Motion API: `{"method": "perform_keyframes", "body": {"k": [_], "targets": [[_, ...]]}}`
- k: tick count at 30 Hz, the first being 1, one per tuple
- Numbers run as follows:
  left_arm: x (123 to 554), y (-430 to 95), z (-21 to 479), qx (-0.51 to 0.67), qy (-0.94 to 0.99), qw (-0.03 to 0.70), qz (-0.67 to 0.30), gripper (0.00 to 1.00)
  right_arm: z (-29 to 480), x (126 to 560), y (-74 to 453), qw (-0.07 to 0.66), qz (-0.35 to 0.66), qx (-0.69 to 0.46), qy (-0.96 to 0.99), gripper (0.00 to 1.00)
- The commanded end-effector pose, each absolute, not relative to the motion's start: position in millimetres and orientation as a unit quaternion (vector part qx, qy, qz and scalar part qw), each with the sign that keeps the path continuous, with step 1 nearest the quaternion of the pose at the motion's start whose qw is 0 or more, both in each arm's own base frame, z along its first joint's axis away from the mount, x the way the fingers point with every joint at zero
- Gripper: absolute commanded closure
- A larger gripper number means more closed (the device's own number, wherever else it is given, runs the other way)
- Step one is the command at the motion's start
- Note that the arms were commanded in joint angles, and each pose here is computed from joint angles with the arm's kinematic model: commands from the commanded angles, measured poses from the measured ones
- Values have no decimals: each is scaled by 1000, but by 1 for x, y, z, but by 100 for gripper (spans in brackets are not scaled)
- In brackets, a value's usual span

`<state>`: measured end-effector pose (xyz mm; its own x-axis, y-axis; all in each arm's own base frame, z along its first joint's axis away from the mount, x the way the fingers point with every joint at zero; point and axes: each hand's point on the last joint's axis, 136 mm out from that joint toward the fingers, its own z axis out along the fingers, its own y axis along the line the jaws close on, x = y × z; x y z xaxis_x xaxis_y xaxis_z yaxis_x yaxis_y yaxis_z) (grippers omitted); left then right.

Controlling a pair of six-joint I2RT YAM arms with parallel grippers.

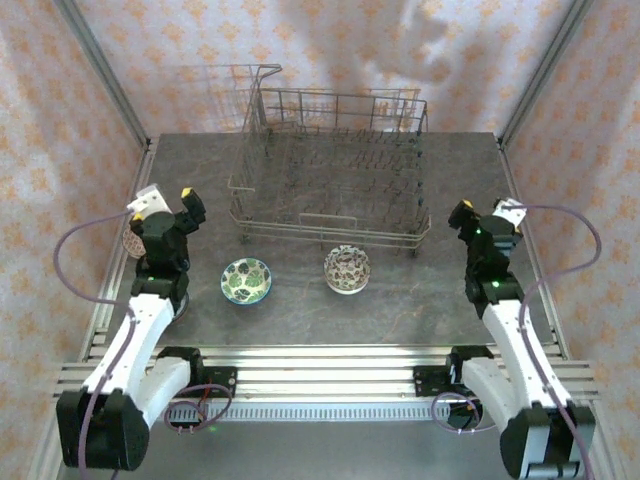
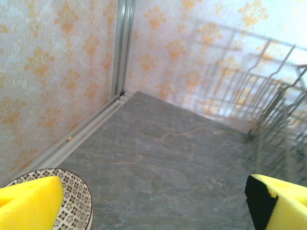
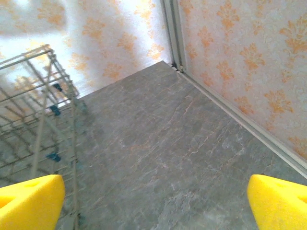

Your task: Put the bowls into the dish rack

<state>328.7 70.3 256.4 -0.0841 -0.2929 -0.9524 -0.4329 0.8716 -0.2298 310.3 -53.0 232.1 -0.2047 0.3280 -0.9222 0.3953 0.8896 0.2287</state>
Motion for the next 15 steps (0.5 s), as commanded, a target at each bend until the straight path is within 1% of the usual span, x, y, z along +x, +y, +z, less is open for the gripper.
{"method": "perform_keyframes", "body": {"k": [1, 3, 4, 6, 9, 12, 15], "targets": [[300, 46, 224, -254, 812, 526, -9, 7, 223, 287, -27, 519, 23, 201, 831, 7], [284, 33, 215, -264, 831, 487, -43, 12, 222, 279, -8, 490, 54, 172, 853, 12], [276, 28, 210, -268, 839, 471, -54, 15, 222, 276, -1, 480, 63, 163, 860, 12], [261, 10, 203, -264, 854, 438, -93, 21, 224, 271, 15, 466, 85, 142, 869, 16], [246, -17, 198, -266, 861, 405, -154, 27, 224, 266, 38, 450, 131, 126, 874, 23], [235, -45, 196, -252, 868, 378, -201, 32, 219, 259, 56, 431, 158, 112, 882, 30], [230, -69, 194, -231, 872, 364, -232, 32, 211, 251, 74, 418, 161, 86, 890, 34]]}}
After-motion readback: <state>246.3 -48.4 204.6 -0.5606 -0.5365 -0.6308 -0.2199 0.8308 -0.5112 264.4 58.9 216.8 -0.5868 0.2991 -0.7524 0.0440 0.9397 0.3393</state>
